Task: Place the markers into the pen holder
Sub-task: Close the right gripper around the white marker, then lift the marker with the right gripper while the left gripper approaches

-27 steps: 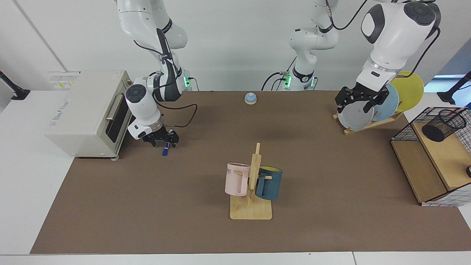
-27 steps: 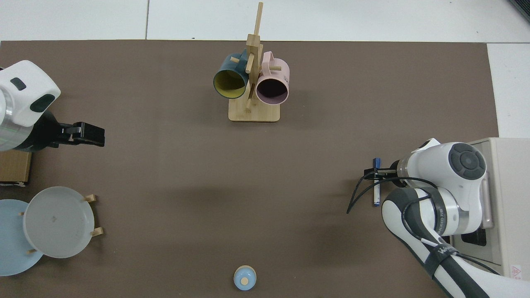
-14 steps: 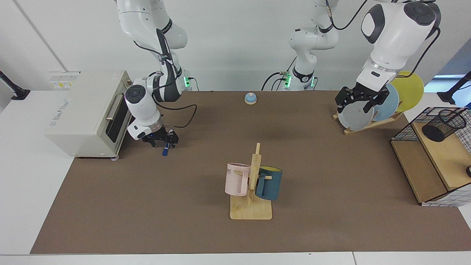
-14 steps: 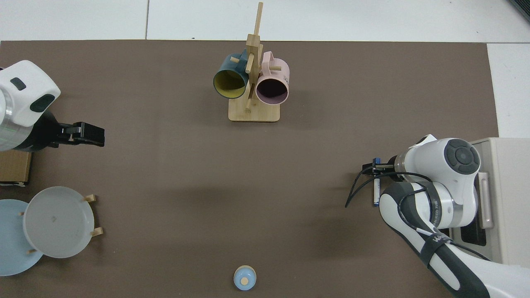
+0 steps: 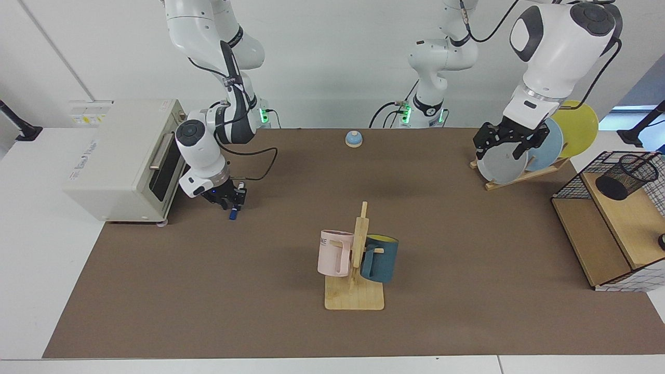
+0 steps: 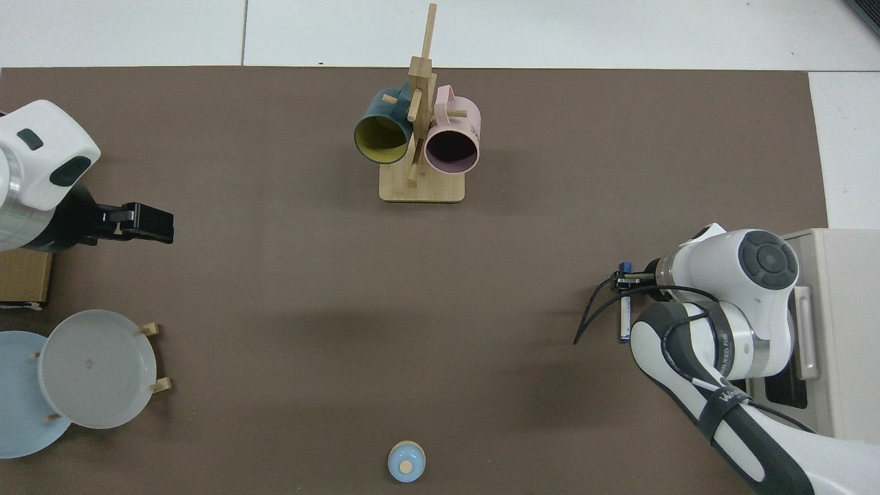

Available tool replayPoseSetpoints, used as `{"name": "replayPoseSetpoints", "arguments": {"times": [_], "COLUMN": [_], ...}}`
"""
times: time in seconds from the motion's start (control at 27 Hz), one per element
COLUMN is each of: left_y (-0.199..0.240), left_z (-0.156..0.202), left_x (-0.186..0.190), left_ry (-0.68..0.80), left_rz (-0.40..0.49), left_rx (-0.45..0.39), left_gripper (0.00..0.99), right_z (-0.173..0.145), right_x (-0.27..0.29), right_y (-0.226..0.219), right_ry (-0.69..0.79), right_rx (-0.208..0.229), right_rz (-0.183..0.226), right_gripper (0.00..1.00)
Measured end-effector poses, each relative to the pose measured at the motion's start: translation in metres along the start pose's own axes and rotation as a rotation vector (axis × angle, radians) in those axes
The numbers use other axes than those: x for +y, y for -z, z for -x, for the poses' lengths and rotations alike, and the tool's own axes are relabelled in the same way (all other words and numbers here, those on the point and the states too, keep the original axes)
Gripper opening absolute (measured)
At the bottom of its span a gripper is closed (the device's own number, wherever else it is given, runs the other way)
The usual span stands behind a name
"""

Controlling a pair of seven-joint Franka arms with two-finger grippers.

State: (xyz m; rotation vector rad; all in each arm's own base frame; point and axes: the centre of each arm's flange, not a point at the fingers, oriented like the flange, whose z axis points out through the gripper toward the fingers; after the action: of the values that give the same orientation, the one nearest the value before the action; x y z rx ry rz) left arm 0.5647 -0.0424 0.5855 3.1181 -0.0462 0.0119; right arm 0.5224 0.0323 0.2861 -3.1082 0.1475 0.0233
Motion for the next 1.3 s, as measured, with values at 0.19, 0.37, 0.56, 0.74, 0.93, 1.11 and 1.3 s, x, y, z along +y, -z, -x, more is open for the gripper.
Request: {"name": "replayPoseSetpoints", "arguments": {"times": [0.19,0.37,0.56,0.74,0.93,1.11,1.3], "left_y": [0.000,-0.001,-0.001,-0.003,-0.005,-0.006,-0.006], "left_z": [0.000,0.000,0.001,0.003,0.004,0.006,0.006], "left_x": [0.000,0.000,0.002,0.007,0.025,0.031,0.036], "left_ry": [0.000,0.000,0.000,-0.015,-0.173,-0.367,-0.694], "left_rz": [0.000,0.000,0.011,0.020,0.064,0.072,0.077], "left_rx": [0.000,-0.004,-0.009,-0.023,-0.029,-0.028,-0.016], "left_gripper": [0.991,0.991,0.991,0.991,0.991,0.991,0.991], "right_z": [-0.002,-0.007,-0.011,-0.012,-0.010,0.001,0.010], "right_x": [0.000,-0.008,-0.027,-0.064,-0.128,-0.193,-0.233], "right_y": [0.004,0.019,0.040,0.071,0.122,0.164,0.188], "right_ry": [-0.028,-0.102,-0.183,-0.289,-0.432,-0.558,-0.685], "right_rx": [-0.028,-0.098,-0.168,-0.249,-0.306,-0.334,-0.390], "right_rz": [-0.009,-0.051,-0.104,-0.165,-0.223,-0.286,-0.345], "right_gripper": [0.19,0.16,0.16,0.16,0.16,0.16,0.16]}}
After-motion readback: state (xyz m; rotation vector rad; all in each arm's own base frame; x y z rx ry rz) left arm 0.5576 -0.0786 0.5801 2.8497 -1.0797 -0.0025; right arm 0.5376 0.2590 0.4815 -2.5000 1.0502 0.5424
